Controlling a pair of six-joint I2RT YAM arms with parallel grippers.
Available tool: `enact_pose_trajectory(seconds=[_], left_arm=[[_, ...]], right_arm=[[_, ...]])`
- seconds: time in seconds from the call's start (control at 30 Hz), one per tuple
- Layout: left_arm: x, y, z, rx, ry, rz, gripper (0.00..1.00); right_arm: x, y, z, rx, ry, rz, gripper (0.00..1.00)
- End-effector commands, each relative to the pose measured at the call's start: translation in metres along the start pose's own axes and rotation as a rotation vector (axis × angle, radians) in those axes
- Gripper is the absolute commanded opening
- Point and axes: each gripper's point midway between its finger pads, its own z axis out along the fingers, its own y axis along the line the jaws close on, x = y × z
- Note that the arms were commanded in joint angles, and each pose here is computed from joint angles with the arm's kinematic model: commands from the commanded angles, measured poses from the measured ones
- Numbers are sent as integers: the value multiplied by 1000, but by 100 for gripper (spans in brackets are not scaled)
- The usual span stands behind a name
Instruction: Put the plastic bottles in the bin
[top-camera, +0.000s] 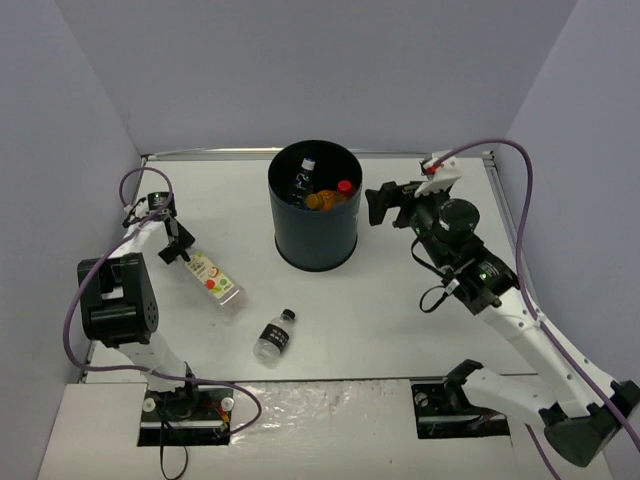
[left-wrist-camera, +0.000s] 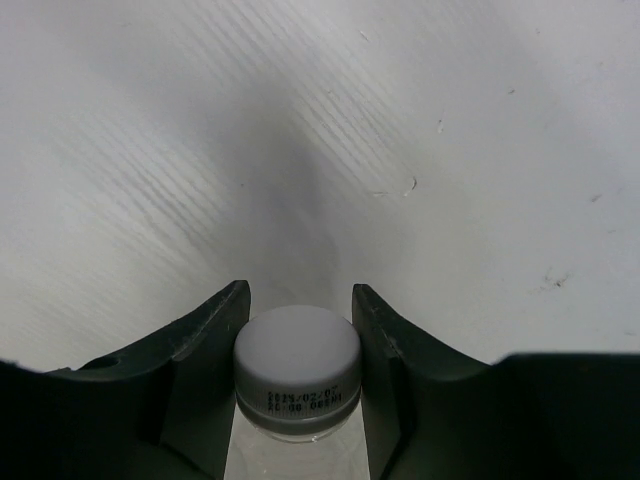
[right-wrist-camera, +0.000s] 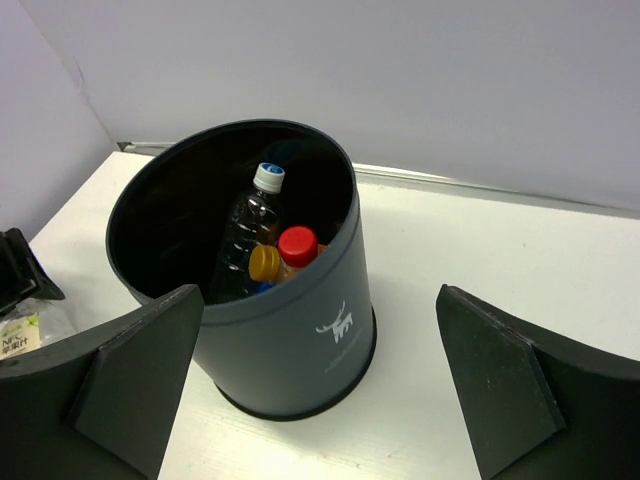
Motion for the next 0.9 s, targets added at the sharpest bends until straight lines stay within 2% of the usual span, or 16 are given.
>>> enact_pose_trajectory(seconds=[0.0,0.13,0.37,0.5,0.6,0.63,0.7,0.73,0.8,0.87], left_arm=[[-63,-19,-76,116,-214,-53,0],[-90,-35,-147,273,-342,-57,0],[-138,-77,-338,643,-719,-120,0],[-157,-123,-413,816,-807,-128,0],[-156,-173,-451,919,-857,-80,0],[-155,-185,-433,891,-837,-65,0],[-158,-231,-474,989,-882,-35,0],[-156,-247,-478,1000,-881,-32,0],[-142,-288,-459,984,-847,3,0],[-145,-306,-471,991,-892,2,0]], right_arm=[[-29,-8,-33,22,-120,124,100],[-23,-12,-58,10,-118,161,100],[-25,-27,-93,45,-171,211,100],[-25,-31,-100,56,-187,222,100],[-21,-34,-98,71,-179,211,100],[-19,-34,-97,73,-173,209,100],[-12,-33,-91,76,-145,195,100],[-9,-33,-89,79,-136,187,100],[-3,-36,-84,98,-117,171,100],[1,-39,-80,118,-104,158,100]])
